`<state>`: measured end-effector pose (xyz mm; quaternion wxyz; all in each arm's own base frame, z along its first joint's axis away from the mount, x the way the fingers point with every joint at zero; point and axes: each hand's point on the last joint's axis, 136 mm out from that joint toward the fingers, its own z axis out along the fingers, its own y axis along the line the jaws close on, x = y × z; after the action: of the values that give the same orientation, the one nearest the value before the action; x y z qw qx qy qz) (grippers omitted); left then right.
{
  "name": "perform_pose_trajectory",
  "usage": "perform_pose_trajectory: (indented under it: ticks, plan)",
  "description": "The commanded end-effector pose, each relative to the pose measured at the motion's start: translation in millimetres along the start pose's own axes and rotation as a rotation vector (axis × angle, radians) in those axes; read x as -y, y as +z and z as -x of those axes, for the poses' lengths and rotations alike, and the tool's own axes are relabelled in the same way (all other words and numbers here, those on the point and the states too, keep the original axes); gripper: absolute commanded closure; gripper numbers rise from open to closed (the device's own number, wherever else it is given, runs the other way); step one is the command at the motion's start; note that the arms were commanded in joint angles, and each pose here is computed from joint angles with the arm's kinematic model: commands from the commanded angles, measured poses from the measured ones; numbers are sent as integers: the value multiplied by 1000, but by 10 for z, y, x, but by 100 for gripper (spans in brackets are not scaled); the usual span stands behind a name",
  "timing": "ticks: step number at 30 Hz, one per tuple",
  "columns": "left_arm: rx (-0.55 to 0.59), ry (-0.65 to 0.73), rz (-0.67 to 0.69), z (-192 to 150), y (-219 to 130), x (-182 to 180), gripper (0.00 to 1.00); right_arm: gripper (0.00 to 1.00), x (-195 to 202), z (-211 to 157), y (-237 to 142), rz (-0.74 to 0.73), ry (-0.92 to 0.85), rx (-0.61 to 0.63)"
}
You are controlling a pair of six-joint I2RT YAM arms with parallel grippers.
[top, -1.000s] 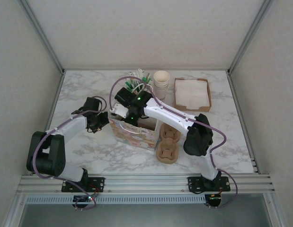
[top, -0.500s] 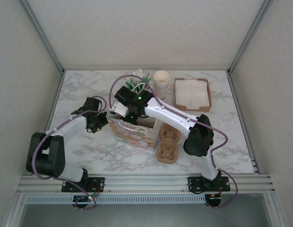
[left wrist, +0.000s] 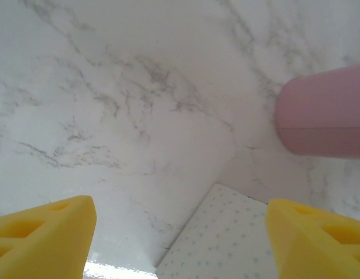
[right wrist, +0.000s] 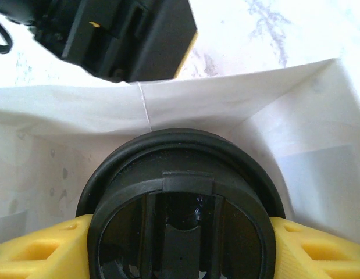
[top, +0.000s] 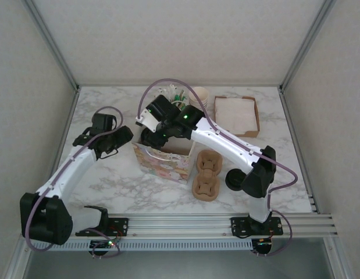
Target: Pack the takeout coffee
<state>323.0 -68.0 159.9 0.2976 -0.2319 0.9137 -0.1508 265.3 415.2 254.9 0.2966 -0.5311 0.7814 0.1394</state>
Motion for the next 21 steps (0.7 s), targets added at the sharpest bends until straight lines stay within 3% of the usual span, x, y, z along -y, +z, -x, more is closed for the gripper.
perform_pose_trajectory:
  ticks: [1, 5, 14, 21]
  plan:
    - [81, 76, -21, 170, -336, 88, 23, 46, 77, 447, -641, -55, 52, 190]
    - [142, 147, -121, 279, -619, 295, 22, 46, 154, 557, -886, -94, 93, 247]
    - [200, 323, -298, 333, -1015, 648, 21, 46, 229, 555, -986, -131, 134, 259]
    - [314, 663, -490, 304, -1520, 1023, 16, 45, 246, 557, -1169, -139, 177, 259]
